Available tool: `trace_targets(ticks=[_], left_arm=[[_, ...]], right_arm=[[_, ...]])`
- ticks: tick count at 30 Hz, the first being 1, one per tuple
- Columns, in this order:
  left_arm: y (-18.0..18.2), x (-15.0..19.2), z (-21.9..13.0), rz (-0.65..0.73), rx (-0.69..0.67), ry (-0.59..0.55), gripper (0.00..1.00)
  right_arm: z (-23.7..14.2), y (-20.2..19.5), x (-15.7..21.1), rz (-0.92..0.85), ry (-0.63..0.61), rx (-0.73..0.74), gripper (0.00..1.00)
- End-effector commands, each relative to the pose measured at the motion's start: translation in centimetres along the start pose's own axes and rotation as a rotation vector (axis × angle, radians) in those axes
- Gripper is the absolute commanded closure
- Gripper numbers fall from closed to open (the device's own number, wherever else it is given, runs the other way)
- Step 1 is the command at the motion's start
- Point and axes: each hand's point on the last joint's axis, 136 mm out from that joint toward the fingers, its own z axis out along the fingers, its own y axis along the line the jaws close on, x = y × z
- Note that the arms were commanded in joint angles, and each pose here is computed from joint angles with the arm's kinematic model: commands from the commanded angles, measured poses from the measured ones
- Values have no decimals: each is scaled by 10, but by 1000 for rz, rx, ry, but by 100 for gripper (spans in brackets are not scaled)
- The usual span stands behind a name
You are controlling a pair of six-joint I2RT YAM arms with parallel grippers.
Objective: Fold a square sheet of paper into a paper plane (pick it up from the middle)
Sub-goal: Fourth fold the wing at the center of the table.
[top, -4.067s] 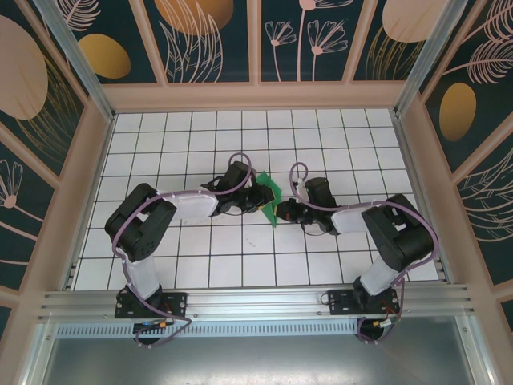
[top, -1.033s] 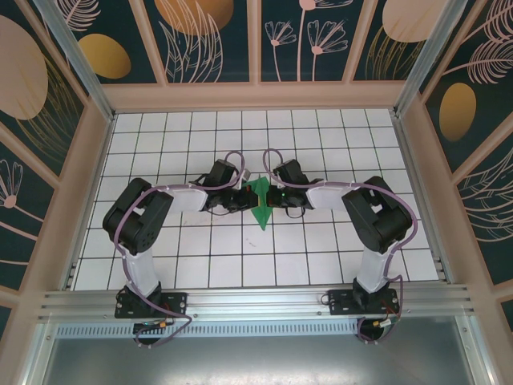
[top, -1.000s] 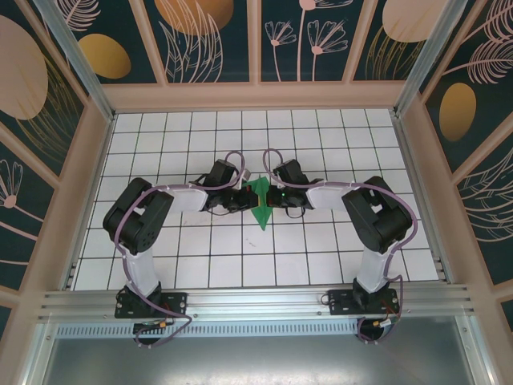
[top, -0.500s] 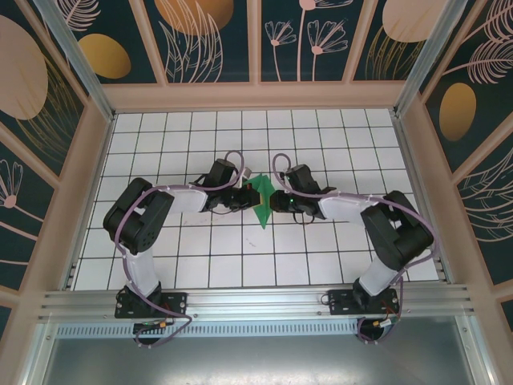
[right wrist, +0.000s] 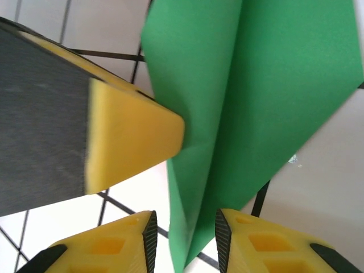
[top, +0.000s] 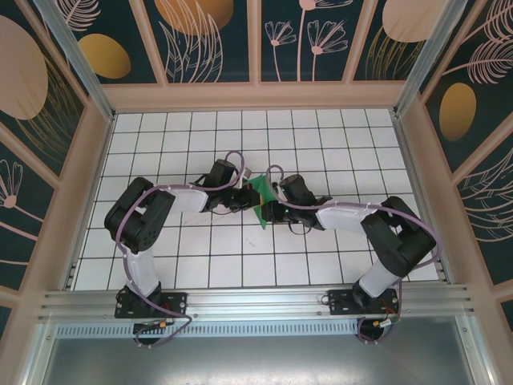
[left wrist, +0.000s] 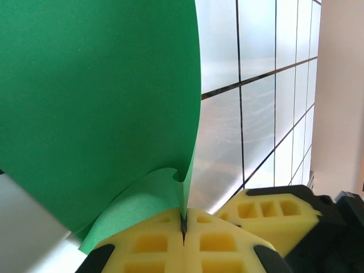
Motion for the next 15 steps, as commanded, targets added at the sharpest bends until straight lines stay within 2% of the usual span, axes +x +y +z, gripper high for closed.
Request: trace_targets(ticks=[1, 7, 15], left_arm=[[3, 1, 2, -4, 14, 11, 100], [0, -1, 1, -2, 25, 5, 100], [-6, -4, -1, 5, 30, 4, 100]], right_arm=[[9, 0, -2, -31, 9, 24, 65], [12, 7, 0, -51, 14, 8, 67], [15, -9, 8, -80, 43, 107, 82]])
